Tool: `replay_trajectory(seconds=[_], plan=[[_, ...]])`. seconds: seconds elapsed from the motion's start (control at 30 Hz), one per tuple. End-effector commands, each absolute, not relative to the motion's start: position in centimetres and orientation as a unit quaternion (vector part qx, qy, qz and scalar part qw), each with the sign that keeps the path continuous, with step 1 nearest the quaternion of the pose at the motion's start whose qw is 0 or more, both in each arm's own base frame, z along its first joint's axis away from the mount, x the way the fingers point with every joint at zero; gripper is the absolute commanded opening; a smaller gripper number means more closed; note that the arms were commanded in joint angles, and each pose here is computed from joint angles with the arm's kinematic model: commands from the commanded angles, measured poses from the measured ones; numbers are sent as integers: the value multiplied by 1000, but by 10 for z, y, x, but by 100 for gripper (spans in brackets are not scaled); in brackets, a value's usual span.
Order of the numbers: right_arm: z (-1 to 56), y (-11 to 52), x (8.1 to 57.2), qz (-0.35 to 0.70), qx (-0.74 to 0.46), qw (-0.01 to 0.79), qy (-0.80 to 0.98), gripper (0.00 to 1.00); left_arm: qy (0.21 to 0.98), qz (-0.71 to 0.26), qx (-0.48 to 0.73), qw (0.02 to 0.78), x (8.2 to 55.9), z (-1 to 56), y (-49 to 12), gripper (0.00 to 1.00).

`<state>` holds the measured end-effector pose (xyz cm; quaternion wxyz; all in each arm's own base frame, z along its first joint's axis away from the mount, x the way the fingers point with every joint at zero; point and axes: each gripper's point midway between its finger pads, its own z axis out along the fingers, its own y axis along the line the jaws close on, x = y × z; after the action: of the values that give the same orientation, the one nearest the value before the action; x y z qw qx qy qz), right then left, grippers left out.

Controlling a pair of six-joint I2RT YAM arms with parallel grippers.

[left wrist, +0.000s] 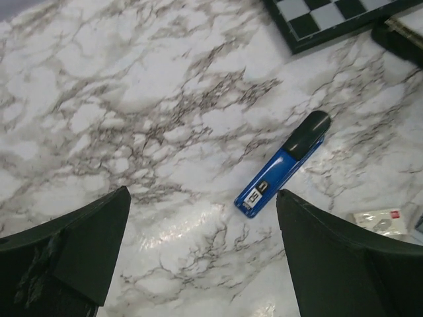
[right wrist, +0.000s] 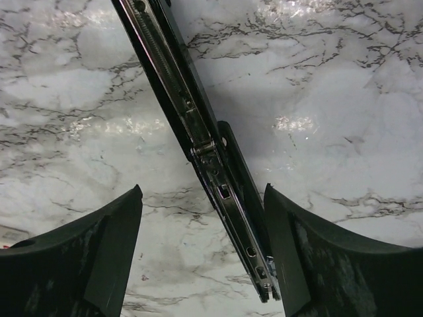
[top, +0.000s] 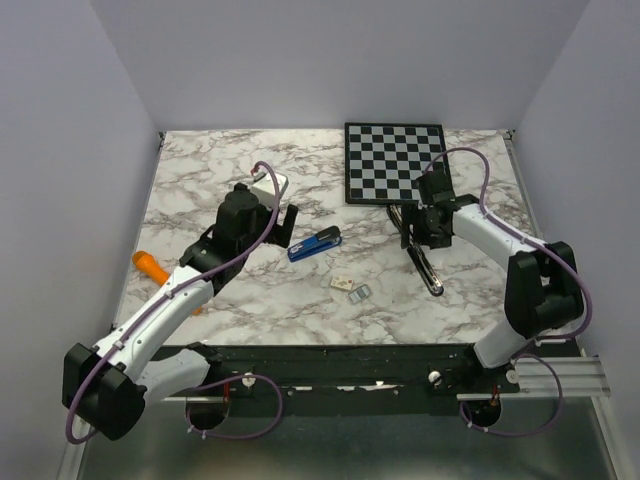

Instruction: Load the staples into the stapler

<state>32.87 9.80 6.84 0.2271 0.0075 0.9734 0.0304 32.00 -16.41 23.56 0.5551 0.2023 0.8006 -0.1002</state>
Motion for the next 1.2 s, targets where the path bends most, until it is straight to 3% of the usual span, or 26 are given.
replay_trajectory(seconds=[0.0, 0.13, 0.3, 0.63, 1.17], plan=[[58, 93, 326, 13, -14, 191, 981, 80, 819, -30, 134, 557, 326, 208, -130, 99], [46, 93, 322, 8, -16, 169, 985, 73, 826, -6, 122, 550, 331, 210, -124, 99], [35, 100, 311, 29, -27, 141, 989, 56, 820, 12, 125, 559, 327, 215, -126, 99], [45, 131, 303, 37, -53, 173, 983, 28, 808, 19, 161, 566, 315, 217, -144, 99], [42, 179, 320, 41, -138, 191, 971, 25, 809, 19, 164, 564, 315, 214, -146, 99]])
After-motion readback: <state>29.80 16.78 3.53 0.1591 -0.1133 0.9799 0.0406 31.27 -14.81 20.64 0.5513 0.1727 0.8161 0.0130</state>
